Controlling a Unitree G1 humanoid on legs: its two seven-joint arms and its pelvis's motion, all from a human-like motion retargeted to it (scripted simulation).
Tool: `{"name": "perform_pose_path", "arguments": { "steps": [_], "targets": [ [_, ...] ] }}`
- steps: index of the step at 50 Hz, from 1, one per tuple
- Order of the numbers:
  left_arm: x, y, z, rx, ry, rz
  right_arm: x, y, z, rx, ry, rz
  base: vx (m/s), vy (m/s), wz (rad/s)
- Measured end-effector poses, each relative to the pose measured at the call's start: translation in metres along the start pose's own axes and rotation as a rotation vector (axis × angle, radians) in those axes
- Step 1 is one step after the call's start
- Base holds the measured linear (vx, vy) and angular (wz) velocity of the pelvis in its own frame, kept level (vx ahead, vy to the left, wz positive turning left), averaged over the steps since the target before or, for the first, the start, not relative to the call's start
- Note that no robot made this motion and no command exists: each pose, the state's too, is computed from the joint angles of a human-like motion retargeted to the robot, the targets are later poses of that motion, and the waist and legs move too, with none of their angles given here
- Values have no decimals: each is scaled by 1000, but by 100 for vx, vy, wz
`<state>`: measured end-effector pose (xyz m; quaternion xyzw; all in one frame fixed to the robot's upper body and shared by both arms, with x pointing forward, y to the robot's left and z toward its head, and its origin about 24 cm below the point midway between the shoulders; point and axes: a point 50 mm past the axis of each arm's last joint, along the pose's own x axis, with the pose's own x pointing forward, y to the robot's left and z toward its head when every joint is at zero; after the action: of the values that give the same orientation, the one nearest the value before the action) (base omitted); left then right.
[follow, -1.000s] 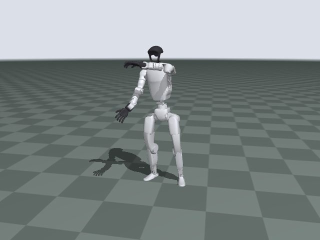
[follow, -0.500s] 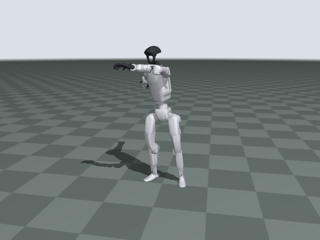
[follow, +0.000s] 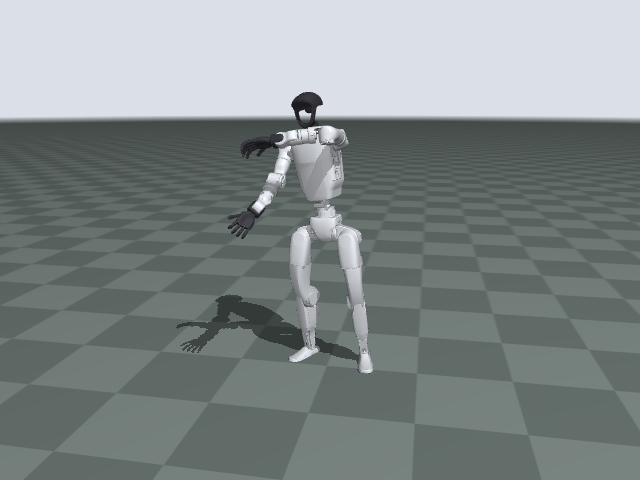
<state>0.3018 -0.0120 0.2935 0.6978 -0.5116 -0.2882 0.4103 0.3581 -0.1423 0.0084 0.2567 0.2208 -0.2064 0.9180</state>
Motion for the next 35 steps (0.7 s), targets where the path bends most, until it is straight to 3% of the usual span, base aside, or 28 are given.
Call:
{"name": "perform_pose_path", "arguments": {
  "steps": [4,8,12,14,18,22,25,30,35],
  "targets": [
    [-1,21,-4,-25,17,113,-39,113,49,142,-158,266,2,-2,48],
    [-3,39,-9,-38,35,209,-83,172,94,224,-284,445,3,-1,51],
    [-6,47,-12,-57,47,236,-106,195,119,104,-428,508,2,-1,23],
    [-8,47,-15,-71,58,240,-109,196,122,228,-379,526,0,0,0],
    [-12,44,-17,-75,71,229,-92,181,109,225,-329,481,1,-1,-10],
    [-15,38,-19,-85,81,205,-58,139,70,201,-221,409,2,-1,-28],
    [-15,34,-17,-94,80,193,-31,81,26,132,-117,312,1,0,-29],
    [-13,31,-16,-113,77,206,-11,-78,-60,-38,128,-102,2,1,-26],
    [-17,31,-21,-117,93,208,-70,-266,-101,-96,323,-688,2,2,-24]
  ]
}}
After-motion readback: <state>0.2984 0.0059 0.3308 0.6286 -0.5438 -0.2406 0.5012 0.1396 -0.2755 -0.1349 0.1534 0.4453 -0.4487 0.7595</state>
